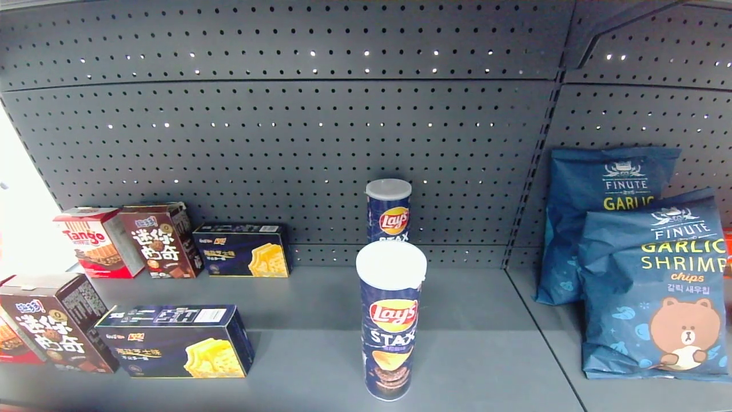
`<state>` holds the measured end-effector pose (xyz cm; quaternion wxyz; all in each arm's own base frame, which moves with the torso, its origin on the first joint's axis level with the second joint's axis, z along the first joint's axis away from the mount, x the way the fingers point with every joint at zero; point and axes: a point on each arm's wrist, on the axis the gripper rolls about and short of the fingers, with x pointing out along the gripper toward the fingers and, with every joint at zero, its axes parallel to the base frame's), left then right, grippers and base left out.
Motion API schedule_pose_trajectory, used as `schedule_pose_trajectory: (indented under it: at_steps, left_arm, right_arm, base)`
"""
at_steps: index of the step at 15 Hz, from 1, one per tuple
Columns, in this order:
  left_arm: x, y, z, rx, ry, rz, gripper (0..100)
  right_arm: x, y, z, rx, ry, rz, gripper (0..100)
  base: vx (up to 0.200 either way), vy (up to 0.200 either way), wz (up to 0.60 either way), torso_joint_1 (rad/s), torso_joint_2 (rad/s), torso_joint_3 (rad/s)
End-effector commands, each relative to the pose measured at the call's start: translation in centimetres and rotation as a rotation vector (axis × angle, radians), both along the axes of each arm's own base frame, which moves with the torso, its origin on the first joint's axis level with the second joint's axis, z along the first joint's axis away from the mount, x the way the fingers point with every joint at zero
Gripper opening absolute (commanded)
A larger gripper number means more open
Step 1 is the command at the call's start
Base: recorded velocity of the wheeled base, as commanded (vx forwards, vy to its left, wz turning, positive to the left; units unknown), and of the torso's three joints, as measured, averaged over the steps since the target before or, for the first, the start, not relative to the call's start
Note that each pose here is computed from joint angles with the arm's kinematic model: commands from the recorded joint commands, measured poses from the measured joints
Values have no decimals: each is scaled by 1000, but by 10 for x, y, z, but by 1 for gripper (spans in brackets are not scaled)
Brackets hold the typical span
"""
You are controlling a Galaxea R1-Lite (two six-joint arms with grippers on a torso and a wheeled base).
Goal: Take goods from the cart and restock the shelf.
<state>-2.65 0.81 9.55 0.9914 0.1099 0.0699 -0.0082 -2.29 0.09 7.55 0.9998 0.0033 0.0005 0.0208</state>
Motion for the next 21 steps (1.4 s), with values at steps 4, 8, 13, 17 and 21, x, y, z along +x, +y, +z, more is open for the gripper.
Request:
schedule_pose_trajectory:
  at_steps: [4,8,13,17,21]
  left_arm:
    - [7,-8,-11,-140,-31,-277,100]
    - [7,-8,-12,-154,-29,-295,100]
    - [10,-13,-11,-150,-26,-13,100]
    - [11,-14,-18,-102,-42,0,100]
    - [4,-11,-20,-163,-130,-107,100]
  right_arm:
    - [0,0,0,0,1,1,100]
    - [0,0,0,0,1,1,100]
    - [0,0,0,0,1,1,100]
    - [0,0,0,1,1,1,100]
    - [0,0,0,1,1,1,100]
  base:
    - [0,0,0,0,0,0]
    - [0,0,0,0,0,0]
    - [0,0,0,0,0,0]
    - [0,0,0,0,0,0]
    - [0,0,0,0,0,0]
